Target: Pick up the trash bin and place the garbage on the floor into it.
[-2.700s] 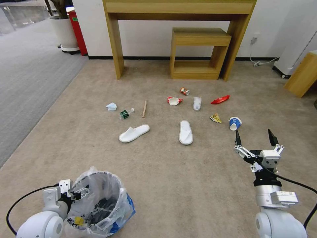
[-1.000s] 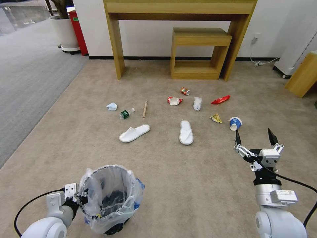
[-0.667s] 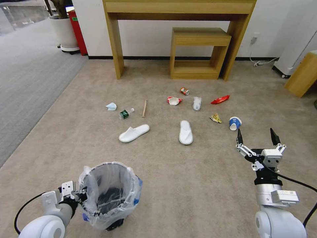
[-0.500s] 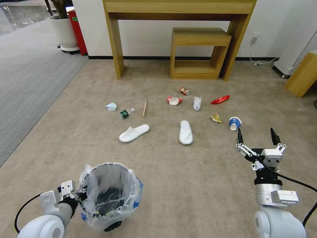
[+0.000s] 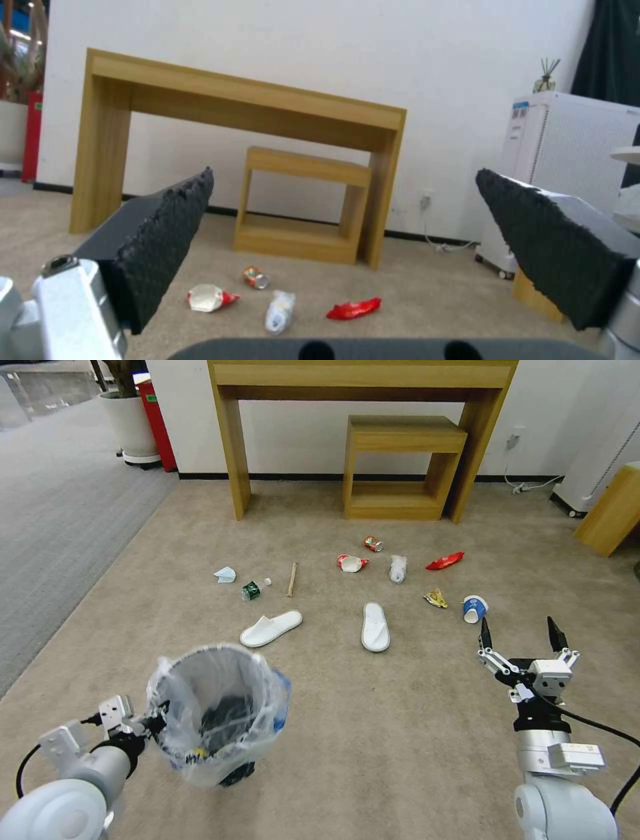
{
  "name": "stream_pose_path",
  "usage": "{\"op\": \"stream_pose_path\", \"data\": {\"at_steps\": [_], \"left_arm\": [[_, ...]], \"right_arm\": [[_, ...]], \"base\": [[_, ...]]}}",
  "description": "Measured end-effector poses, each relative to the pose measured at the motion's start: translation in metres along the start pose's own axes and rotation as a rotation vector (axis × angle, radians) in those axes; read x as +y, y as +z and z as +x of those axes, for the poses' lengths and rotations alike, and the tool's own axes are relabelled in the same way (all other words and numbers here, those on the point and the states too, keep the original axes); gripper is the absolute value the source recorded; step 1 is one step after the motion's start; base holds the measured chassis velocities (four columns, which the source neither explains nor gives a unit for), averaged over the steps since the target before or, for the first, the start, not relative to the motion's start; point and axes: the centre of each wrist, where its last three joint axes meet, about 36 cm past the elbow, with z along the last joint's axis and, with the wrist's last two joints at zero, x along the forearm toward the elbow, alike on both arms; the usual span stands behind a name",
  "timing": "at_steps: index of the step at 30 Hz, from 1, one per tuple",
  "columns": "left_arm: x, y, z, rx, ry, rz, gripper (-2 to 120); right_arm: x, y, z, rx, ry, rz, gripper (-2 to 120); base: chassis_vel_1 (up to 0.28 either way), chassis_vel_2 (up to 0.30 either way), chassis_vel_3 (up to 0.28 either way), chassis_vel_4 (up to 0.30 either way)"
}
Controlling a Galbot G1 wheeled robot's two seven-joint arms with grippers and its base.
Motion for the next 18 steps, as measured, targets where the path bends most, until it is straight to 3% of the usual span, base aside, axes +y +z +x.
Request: {"op": "stream_pose_path", "data": {"at_steps": [7, 13, 18], "left_arm": [[-0.008, -0.017, 0.012, -0.028, 0.039, 0.106, 1], [0.001, -0.046, 0.025, -0.093, -0.035, 0.159, 1], [0.010, -0.062, 0.037, -0.123, -0.056, 0.192, 1]], "right_arm": [[0.000, 0.002, 0.001, 0.007, 0.003, -0.006, 100], [0.003, 0.006, 0.003, 0.008, 0.004, -0.033, 100], [0.007, 0.006, 0.001, 0.001, 0.015, -0.047, 100]], "base": [[0.000, 0.000, 0.000, 0.000], [0.000, 0.000, 0.000, 0.000], [0.000, 0.000, 0.000, 0.000]]}}
